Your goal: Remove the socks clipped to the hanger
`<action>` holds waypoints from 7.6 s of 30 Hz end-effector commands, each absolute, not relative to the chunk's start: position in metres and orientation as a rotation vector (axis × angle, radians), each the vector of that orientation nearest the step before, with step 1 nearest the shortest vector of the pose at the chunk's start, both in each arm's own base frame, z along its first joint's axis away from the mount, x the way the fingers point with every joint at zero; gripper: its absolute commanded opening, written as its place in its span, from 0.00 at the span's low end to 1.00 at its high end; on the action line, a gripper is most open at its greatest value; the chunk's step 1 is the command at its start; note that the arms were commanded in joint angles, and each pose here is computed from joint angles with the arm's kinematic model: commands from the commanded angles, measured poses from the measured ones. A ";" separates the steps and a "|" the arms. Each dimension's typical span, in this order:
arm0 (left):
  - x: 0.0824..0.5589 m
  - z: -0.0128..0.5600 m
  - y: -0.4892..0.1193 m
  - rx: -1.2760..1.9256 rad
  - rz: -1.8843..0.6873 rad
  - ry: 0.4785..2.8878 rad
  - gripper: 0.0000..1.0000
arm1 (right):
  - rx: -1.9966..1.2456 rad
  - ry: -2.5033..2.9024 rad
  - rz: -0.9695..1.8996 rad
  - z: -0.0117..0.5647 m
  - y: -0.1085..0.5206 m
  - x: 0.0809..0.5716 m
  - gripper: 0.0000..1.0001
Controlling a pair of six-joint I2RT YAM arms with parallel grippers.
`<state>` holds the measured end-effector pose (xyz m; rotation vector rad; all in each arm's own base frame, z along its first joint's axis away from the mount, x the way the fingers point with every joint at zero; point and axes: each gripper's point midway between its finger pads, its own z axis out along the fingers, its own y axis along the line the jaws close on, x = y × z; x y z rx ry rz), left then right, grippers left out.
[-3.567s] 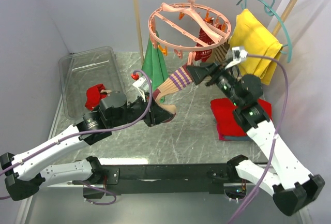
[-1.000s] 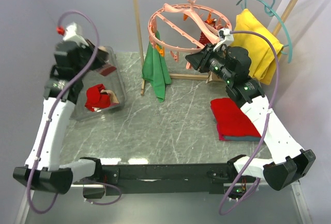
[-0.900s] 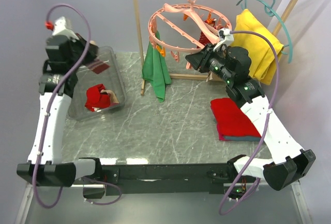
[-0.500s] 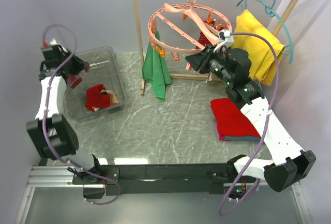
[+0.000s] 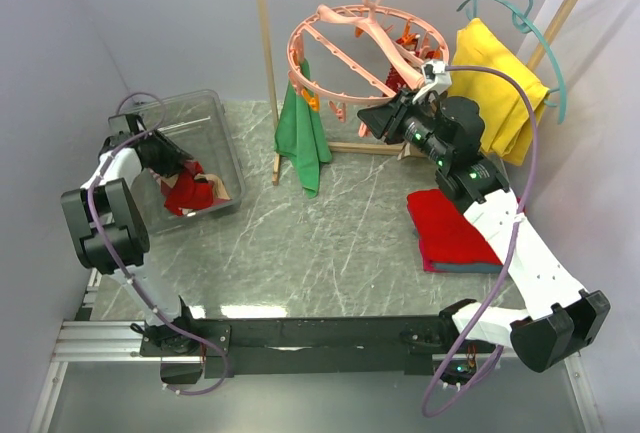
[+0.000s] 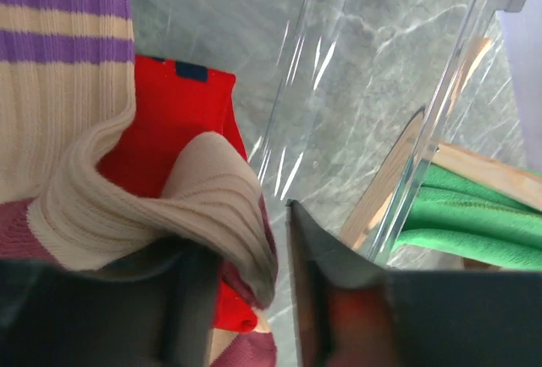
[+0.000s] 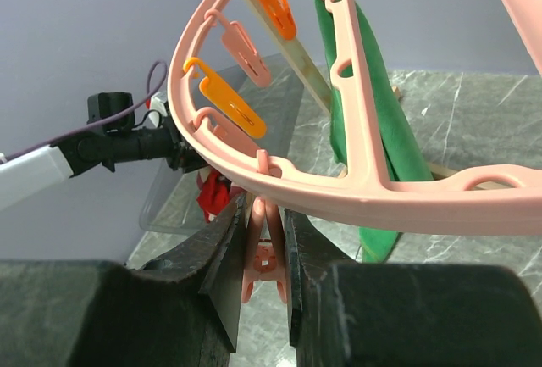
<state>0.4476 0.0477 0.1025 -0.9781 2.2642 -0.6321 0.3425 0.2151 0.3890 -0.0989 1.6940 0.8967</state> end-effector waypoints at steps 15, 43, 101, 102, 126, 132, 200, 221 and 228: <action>0.420 0.405 -0.021 -0.389 -0.641 1.716 0.90 | -0.133 1.699 0.940 0.403 0.216 0.323 0.01; 0.177 0.291 -0.330 0.352 -1.279 1.722 0.87 | -0.072 1.727 0.955 0.396 0.208 0.309 0.03; 0.267 0.413 -0.405 0.334 -1.067 1.337 0.41 | -0.011 1.776 1.080 0.386 0.214 0.285 0.11; 0.268 0.410 -0.406 0.336 -1.063 1.355 0.46 | -0.013 1.776 1.078 0.386 0.214 0.285 0.12; 0.295 0.422 -0.377 0.301 -1.005 1.422 0.01 | 0.049 1.847 0.789 0.370 0.170 0.280 0.87; 0.305 0.418 -0.364 0.310 -1.013 1.455 0.01 | 0.080 1.837 0.588 0.367 0.135 0.274 0.93; 0.372 0.445 -0.299 0.186 -0.969 1.540 0.01 | 0.004 1.637 0.450 0.365 0.102 0.298 0.03; 0.390 0.408 -0.293 0.113 -0.931 1.649 0.21 | -0.126 1.708 0.797 0.385 0.159 0.255 0.08; 0.365 0.420 -0.288 0.167 -0.986 1.609 0.62 | -0.170 1.694 0.889 0.404 0.178 0.239 0.09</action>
